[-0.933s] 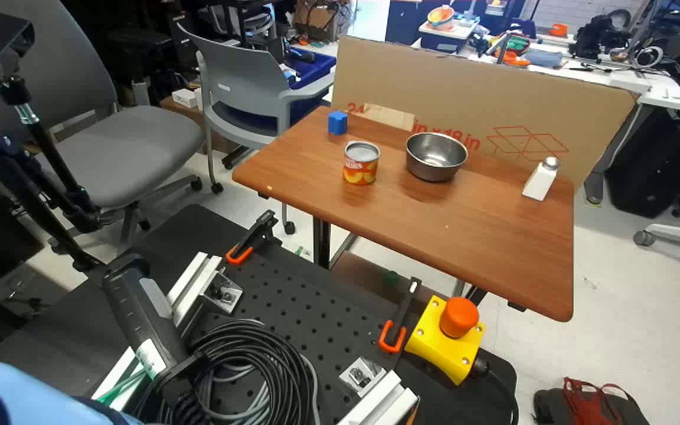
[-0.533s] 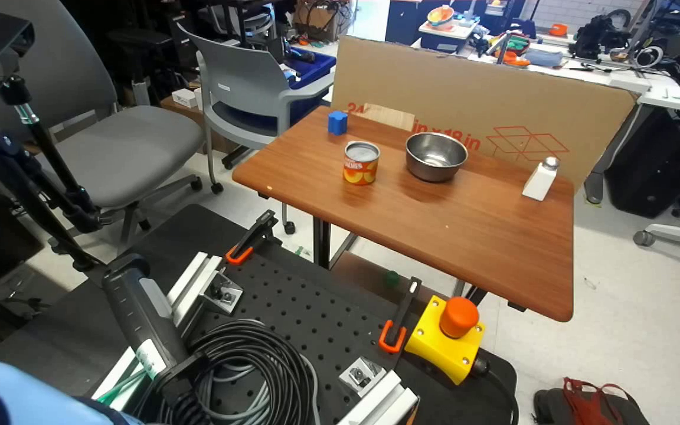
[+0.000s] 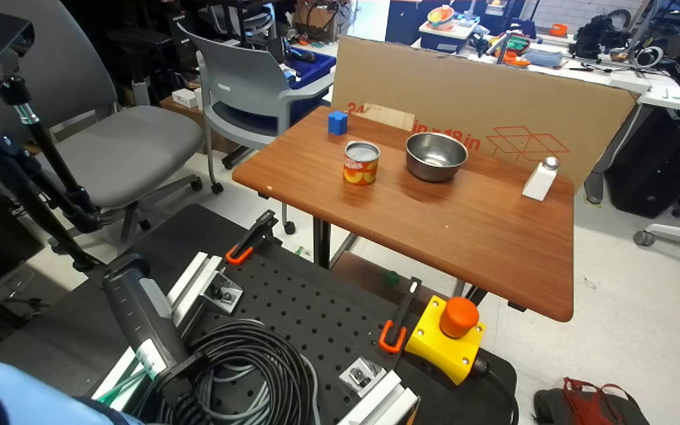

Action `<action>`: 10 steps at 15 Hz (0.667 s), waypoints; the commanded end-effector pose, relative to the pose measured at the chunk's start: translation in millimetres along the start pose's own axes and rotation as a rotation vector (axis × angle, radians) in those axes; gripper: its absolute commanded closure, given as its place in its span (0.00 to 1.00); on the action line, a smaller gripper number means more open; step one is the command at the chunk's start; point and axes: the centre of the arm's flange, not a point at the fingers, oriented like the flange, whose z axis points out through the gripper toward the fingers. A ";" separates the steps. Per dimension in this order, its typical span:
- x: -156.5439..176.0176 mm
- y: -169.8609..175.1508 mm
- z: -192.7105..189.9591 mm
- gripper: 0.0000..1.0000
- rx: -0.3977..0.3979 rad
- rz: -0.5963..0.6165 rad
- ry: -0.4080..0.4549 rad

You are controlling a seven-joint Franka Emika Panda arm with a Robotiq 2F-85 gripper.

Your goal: Put the shaker in the silver pot

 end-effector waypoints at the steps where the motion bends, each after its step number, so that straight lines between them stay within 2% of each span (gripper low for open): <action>1: 64.5 -2.4 20.7 0.00 -0.046 0.061 0.032; 5: 143.5 3.5 60.0 0.00 -0.124 0.117 0.060; 10: 249.9 12.4 127.4 0.00 -0.224 0.182 0.087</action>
